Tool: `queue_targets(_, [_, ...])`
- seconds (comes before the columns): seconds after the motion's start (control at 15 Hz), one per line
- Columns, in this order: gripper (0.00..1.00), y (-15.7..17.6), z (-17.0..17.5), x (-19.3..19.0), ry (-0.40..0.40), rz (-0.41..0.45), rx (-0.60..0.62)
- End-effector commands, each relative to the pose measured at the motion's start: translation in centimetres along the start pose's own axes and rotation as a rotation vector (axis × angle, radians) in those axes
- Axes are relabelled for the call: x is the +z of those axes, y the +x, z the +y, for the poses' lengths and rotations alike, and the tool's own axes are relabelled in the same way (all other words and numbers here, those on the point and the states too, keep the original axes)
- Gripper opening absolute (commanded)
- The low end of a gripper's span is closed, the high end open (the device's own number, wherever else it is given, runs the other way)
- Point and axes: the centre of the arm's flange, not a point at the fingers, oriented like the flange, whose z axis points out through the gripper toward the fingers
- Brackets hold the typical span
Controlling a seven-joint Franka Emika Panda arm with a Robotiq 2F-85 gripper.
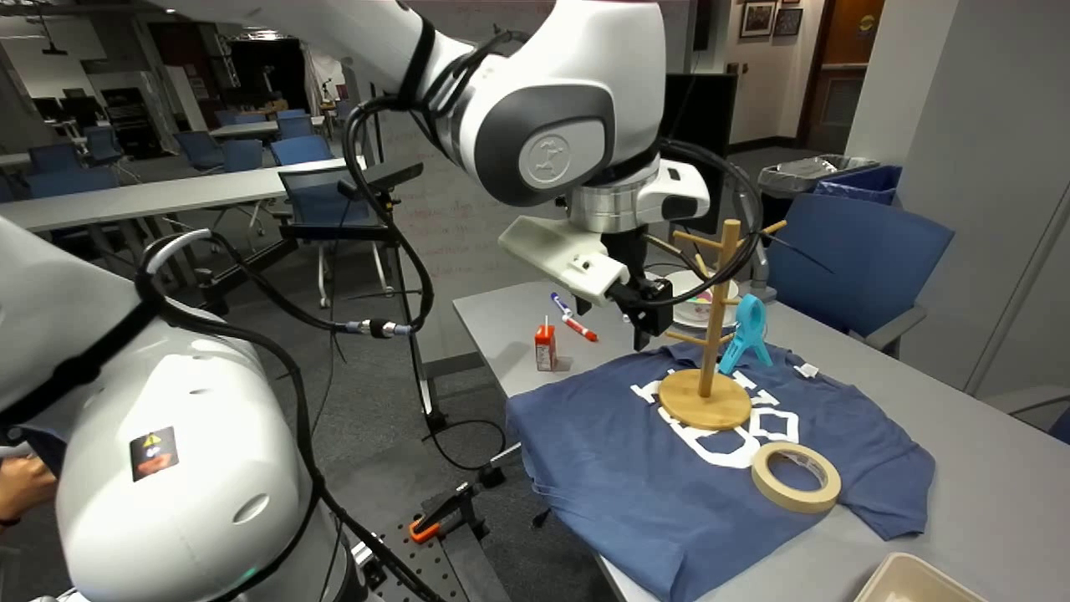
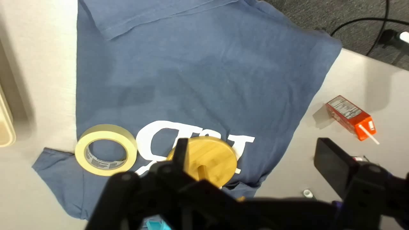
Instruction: Pick up the light blue cloth pin from the wooden stand and put it on the table.
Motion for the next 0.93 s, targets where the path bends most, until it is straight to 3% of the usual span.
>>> queue_targets(0.0, [1.00, 3.1, 1.1, 3.1, -0.065, 0.007, -0.012])
queue_targets(0.53, [1.00, 8.0, 0.6, 7.6, -0.158, 0.086, -0.084])
queue_targets(0.87, [1.00, 7.5, 0.2, 7.9, -0.139, 0.096, -0.093])
